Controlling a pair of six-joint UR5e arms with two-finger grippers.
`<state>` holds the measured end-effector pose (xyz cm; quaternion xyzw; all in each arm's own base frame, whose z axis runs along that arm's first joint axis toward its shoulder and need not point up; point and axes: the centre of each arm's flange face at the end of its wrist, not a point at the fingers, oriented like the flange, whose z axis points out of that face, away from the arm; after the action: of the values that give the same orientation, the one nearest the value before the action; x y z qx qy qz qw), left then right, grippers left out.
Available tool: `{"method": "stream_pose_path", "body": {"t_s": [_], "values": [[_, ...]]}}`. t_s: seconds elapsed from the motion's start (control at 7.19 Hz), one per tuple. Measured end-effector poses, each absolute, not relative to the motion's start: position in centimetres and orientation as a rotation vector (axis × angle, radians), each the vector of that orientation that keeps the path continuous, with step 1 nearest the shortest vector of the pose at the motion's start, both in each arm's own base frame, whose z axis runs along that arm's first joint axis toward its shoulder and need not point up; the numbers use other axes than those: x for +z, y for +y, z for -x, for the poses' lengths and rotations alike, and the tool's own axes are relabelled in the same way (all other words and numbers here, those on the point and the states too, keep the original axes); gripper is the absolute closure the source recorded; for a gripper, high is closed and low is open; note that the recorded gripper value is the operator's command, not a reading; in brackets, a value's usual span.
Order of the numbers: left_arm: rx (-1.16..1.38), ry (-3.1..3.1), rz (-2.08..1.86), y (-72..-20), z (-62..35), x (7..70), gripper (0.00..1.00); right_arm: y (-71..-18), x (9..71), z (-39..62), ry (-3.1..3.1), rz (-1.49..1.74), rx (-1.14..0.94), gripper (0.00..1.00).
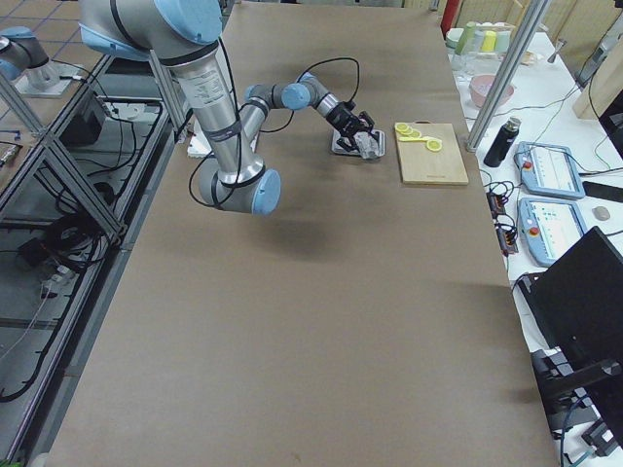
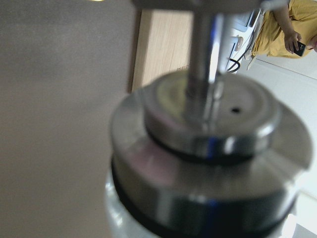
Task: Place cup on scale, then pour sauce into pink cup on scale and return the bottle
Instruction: 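Tilt the dispenser spout over the pink cup with the right gripper, then raise the dispenser upright and move it away from the cup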
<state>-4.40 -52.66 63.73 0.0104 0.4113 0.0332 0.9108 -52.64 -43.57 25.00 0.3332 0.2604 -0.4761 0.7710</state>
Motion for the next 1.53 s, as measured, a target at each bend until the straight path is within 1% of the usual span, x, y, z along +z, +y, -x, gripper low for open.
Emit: {"method": "stream_pose_path", "body": {"t_s": [0.7,0.97,1.53], "values": [[0.063,0.848,-0.028,-52.7,4.8,63.5,0.01,-43.5,24.1,52.4,0.56,-0.732,-1.045,0.94],[0.062,0.848,-0.034,-52.9,4.9,63.2,0.01,-43.0,22.6,51.0,0.475,-0.785,-0.987,0.94],[0.055,0.847,-0.054,-53.4,5.5,62.1,0.01,-42.4,23.0,50.0,0.23,-0.885,-0.8,0.94]]}}
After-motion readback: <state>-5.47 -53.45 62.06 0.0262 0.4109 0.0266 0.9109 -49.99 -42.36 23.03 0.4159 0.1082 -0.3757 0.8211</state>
